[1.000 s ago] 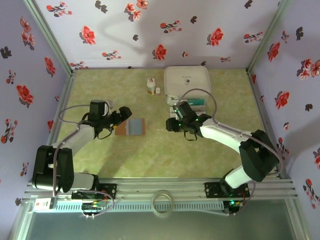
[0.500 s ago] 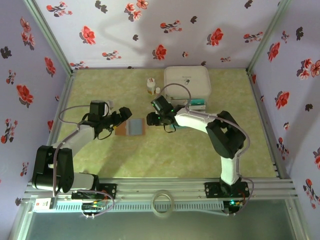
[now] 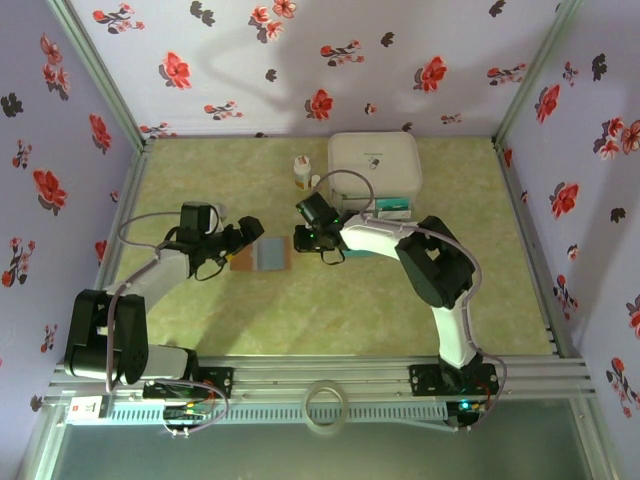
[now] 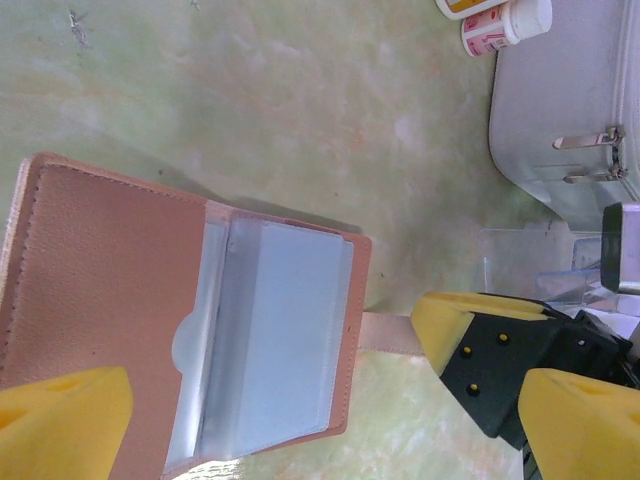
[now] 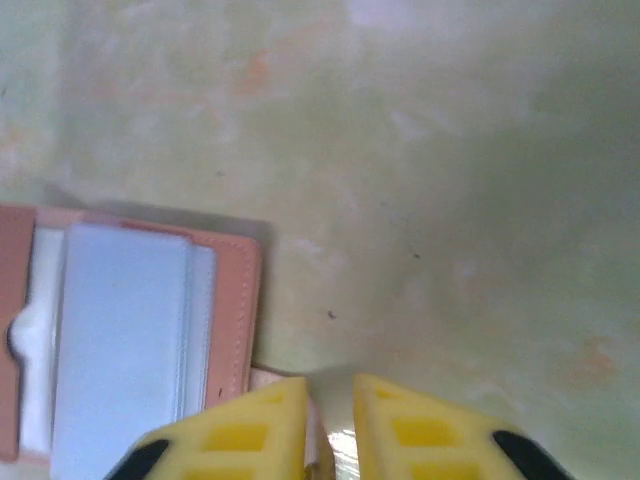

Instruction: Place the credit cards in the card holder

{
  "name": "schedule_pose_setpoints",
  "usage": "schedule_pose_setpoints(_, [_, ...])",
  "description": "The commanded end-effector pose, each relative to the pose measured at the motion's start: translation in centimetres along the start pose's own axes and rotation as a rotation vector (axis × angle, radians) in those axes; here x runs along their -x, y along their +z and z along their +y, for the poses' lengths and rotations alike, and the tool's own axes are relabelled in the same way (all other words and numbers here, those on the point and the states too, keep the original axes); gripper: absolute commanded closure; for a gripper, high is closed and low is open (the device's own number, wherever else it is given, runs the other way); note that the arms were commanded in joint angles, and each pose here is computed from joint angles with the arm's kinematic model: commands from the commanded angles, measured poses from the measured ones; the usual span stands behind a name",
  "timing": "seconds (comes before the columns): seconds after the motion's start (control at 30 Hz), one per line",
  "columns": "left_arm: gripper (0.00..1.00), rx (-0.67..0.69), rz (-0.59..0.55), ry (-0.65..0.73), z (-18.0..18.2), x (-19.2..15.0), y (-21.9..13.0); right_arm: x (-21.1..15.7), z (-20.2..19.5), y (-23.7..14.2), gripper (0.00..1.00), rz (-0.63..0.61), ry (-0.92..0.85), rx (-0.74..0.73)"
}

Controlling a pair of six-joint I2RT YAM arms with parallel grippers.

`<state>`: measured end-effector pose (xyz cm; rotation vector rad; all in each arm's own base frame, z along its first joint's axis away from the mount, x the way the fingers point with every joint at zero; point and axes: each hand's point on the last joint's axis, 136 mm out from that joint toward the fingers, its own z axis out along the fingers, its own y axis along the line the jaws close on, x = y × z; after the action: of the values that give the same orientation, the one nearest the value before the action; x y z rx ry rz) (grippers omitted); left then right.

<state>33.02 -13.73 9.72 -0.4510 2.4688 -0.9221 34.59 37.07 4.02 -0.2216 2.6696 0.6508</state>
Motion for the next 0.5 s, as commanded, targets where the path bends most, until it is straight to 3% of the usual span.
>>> schedule_pose_setpoints(0.0, [0.0, 0.02, 0.026, 0.014, 0.3, -0.7, 0.2, -0.4, 0.3, -0.6, 0.97, 0.004, -0.003, 0.028])
schedule_pose_setpoints(0.47, [0.0, -0.021, 0.067, 0.053, -2.2, -3.9, -0.6, -6.6, -3.8, -6.4, 1.0, 0.049, -0.067, -0.009])
